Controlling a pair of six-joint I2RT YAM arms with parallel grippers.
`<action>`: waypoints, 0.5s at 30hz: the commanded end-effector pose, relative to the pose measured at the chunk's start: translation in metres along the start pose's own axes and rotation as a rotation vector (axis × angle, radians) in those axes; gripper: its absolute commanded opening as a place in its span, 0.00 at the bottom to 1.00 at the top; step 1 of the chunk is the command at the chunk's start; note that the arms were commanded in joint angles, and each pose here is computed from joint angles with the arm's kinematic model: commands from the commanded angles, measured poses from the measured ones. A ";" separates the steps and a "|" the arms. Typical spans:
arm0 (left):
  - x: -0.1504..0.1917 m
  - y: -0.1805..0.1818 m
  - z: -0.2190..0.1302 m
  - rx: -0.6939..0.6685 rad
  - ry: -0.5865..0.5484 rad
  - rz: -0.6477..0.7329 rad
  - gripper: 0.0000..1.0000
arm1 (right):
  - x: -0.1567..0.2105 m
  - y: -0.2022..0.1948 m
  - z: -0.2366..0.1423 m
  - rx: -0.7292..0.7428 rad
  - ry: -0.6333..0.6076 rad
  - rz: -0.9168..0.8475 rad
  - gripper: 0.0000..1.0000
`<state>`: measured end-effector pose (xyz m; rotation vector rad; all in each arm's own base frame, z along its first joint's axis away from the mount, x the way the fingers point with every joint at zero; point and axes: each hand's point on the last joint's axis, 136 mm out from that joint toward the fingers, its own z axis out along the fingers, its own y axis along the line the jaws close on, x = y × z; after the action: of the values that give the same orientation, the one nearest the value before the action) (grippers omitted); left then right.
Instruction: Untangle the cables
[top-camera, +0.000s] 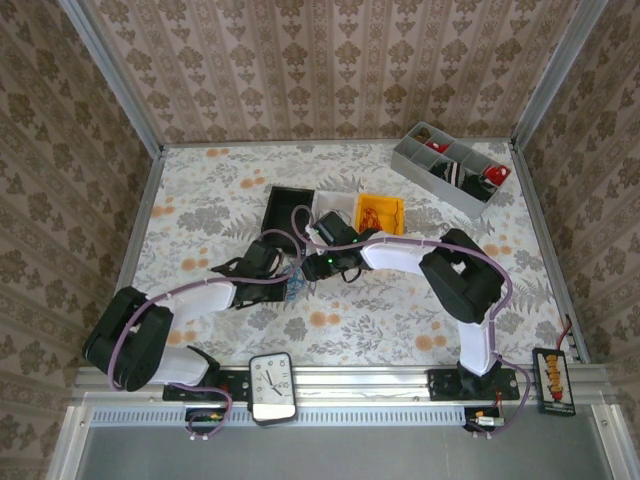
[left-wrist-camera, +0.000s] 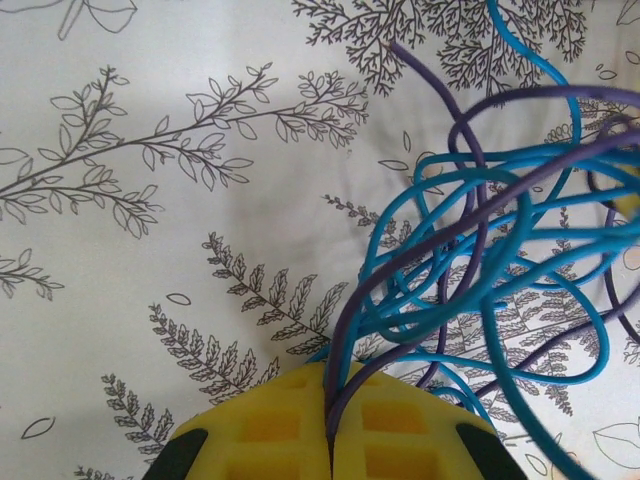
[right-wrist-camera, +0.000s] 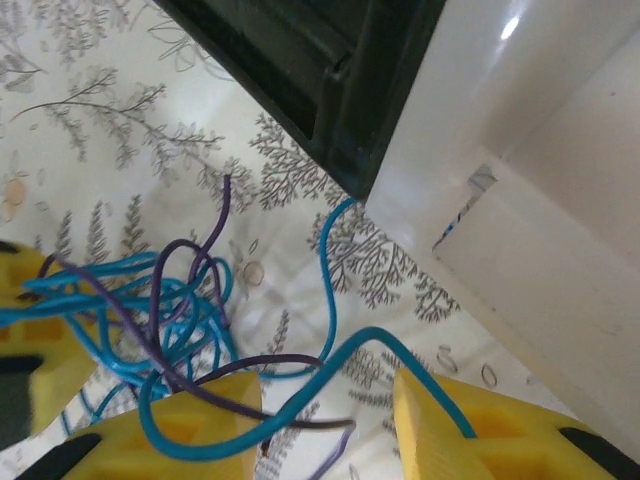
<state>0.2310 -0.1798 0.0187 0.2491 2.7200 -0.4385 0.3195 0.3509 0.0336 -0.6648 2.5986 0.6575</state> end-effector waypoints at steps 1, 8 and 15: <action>0.000 0.000 0.001 -0.009 0.014 -0.010 0.00 | 0.012 -0.012 0.012 0.091 0.053 -0.016 0.41; 0.002 0.001 0.001 -0.012 0.014 -0.013 0.00 | 0.021 -0.021 0.011 0.181 0.040 -0.060 0.14; 0.003 0.007 0.002 -0.039 0.013 -0.026 0.00 | 0.009 -0.033 -0.041 0.228 -0.094 -0.005 0.01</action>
<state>0.2324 -0.1802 0.0191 0.2424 2.7180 -0.4377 0.3142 0.3258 0.0280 -0.6606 2.5690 0.4383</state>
